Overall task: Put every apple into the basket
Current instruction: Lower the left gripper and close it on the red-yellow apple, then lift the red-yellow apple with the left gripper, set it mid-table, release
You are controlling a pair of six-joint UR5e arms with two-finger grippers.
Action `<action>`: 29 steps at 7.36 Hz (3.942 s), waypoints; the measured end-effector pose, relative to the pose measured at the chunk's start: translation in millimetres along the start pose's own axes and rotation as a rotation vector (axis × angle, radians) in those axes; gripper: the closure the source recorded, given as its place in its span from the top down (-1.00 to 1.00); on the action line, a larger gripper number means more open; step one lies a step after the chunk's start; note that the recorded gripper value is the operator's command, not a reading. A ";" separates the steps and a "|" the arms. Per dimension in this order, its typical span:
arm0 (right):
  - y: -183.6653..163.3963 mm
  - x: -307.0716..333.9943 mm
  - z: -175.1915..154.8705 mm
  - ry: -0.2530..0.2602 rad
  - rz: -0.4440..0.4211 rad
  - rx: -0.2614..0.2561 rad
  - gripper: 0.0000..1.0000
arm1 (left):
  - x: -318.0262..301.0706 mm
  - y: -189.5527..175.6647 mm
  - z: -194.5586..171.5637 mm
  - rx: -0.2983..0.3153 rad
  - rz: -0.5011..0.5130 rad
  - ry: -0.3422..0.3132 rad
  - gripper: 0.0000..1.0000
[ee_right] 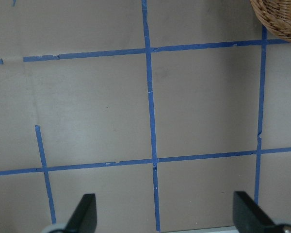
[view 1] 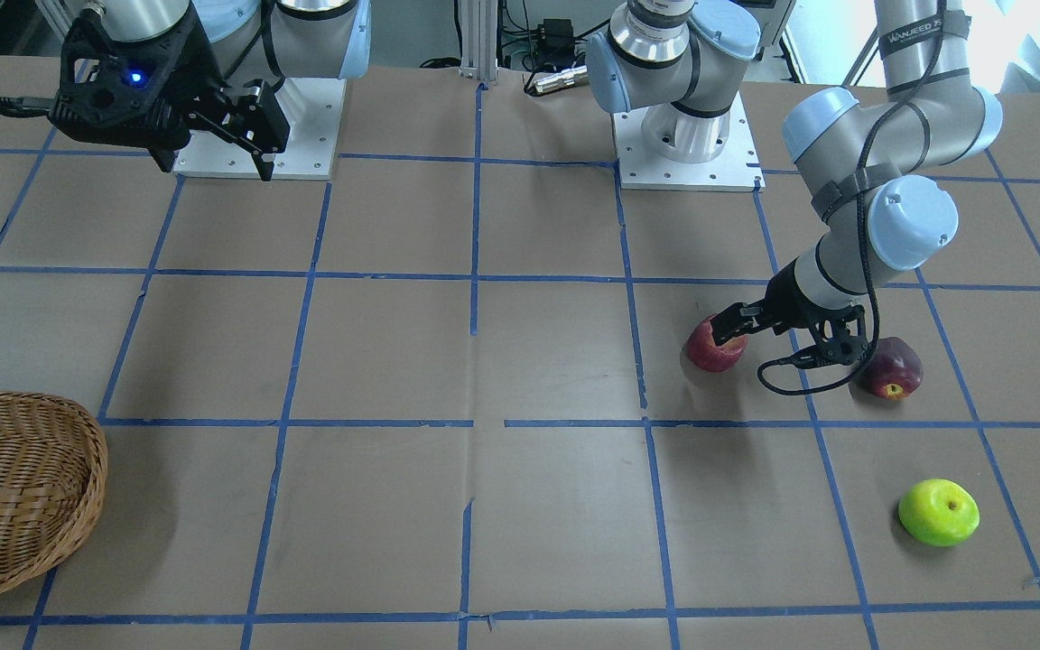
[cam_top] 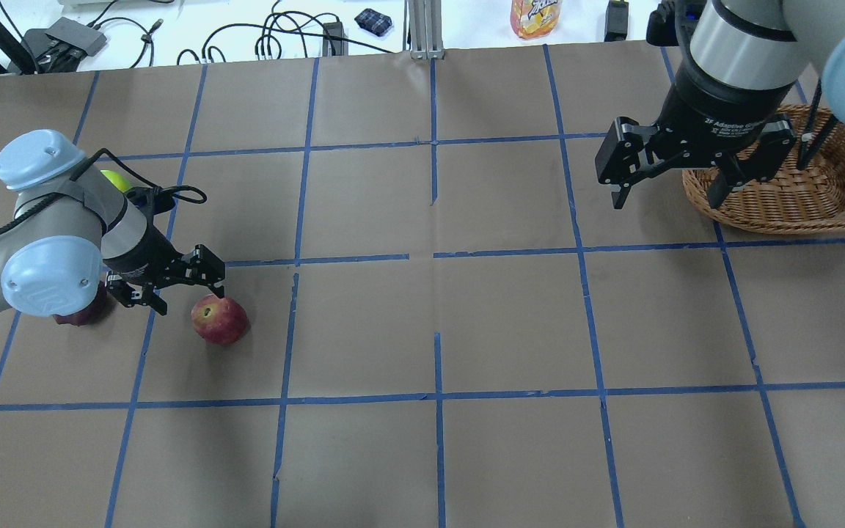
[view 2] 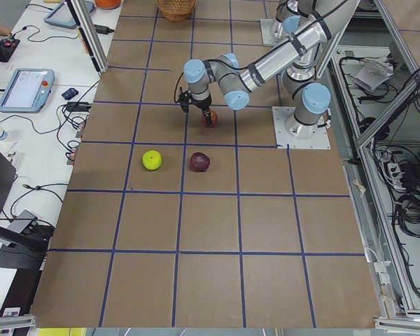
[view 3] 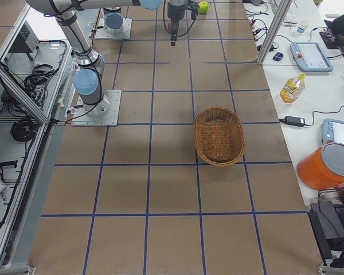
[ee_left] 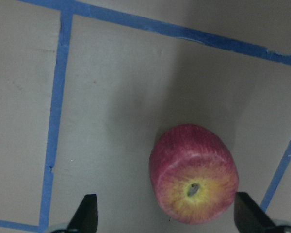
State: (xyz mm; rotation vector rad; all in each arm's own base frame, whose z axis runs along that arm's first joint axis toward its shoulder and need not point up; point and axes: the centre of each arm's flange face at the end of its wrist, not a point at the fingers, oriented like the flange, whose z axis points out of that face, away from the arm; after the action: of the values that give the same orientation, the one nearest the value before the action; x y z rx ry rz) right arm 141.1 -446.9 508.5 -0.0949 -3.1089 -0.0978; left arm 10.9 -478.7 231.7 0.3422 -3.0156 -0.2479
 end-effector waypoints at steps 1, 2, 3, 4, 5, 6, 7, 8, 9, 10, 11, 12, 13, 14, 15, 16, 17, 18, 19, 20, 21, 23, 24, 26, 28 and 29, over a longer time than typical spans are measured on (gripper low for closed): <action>0.0 0.0 0.0 0.000 0.000 0.000 1.00 | 1.9 5.8 9.0 -0.018 0.007 0.002 1.00; 0.0 0.1 0.0 0.001 0.000 0.000 1.00 | 2.5 12.9 20.1 -0.037 0.008 0.004 1.00; 0.1 0.3 0.3 0.004 0.000 -0.001 1.00 | 2.6 16.5 28.8 -0.047 0.007 0.006 1.00; 0.0 0.4 0.7 0.005 0.000 -0.002 1.00 | 3.2 16.9 35.2 -0.050 0.008 0.008 1.00; -0.2 0.4 1.1 0.005 0.001 -0.003 1.00 | 4.7 17.3 39.5 -0.046 0.010 0.012 1.00; -0.3 0.3 1.4 0.004 0.001 -0.003 1.00 | 7.9 17.7 43.5 -0.039 0.011 0.032 0.96; -0.3 0.0 1.5 0.003 0.001 -0.004 1.00 | 11.0 17.4 46.2 -0.032 0.013 0.059 0.95; -0.3 -0.3 1.5 0.000 0.002 -0.004 1.00 | 12.2 16.2 46.5 -0.020 0.016 0.071 0.95; -0.4 -0.4 1.4 -0.001 0.002 -0.003 1.00 | 12.4 14.9 45.9 -0.012 0.018 0.074 0.95; -0.4 -0.5 1.4 -0.001 0.003 -0.003 1.00 | 12.4 13.5 45.3 -0.001 0.021 0.073 0.95; -0.4 -0.7 1.4 -0.002 0.002 -0.003 1.00 | 12.4 11.9 45.4 0.019 0.036 0.071 0.95; -0.3 -0.9 1.4 -0.002 0.002 -0.002 1.00 | 12.4 11.3 47.1 0.033 0.055 0.069 0.09; -0.3 -0.9 1.4 -0.002 0.002 -0.002 1.00 | 12.2 11.3 48.3 0.040 0.065 0.066 -0.99; -0.2 -0.8 1.5 -0.001 0.002 -0.003 1.00 | 12.7 11.4 47.4 0.046 0.074 0.062 -1.00; -0.4 -0.5 1.7 0.001 0.002 -0.004 1.00 | 14.2 11.6 41.2 0.063 0.070 0.056 -1.00; -0.5 -0.3 1.8 0.004 0.002 -0.004 1.00 | 17.7 7.1 26.2 0.099 0.040 0.059 -1.00; -0.4 -0.1 1.6 0.006 0.001 -0.003 1.00 | 35.0 -5.3 5.5 0.144 -0.006 0.095 -1.00; -0.4 -0.2 1.5 0.006 0.001 -0.002 1.00 | 78.7 -17.3 -14.5 0.178 -0.036 0.151 -1.00; -0.3 -0.2 1.4 0.006 0.001 -0.002 1.00 | 134.3 -26.7 -28.1 0.192 -0.050 0.188 -1.00; -0.4 0.0 1.6 0.008 0.002 -0.003 1.00 | 191.9 -34.9 -34.6 0.196 -0.063 0.210 -1.00; -1.0 0.0 2.4 0.007 0.002 -0.005 1.00 | 245.3 -36.1 -30.8 0.195 -0.060 0.206 -1.00; -2.6 -0.3 3.9 0.004 0.002 -0.008 1.00 | 305.0 -27.1 0.3 0.197 -0.040 0.121 0.76; -3.3 -0.1 4.5 0.005 0.000 -0.009 1.00 | 323.4 -18.8 21.9 0.191 -0.045 0.098 0.88; -6.4 -0.3 8.8 0.006 -0.003 -0.015 1.00 | 346.3 -12.9 51.0 0.197 -0.049 0.101 1.00; -14.3 -1.3 26.9 0.009 -0.003 -0.052 1.00 | 346.0 -21.2 44.9 0.216 -0.051 0.120 1.00; -19.0 -1.5 34.4 0.011 -0.002 -0.063 1.00 | 326.5 -39.3 16.8 0.246 -0.052 0.130 1.00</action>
State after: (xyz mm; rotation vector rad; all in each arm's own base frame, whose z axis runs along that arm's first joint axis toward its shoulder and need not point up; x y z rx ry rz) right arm 140.5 -463.7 472.9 -0.0926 -3.0955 -0.1955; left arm -299.4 -589.0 233.7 0.4382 -2.9129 0.1382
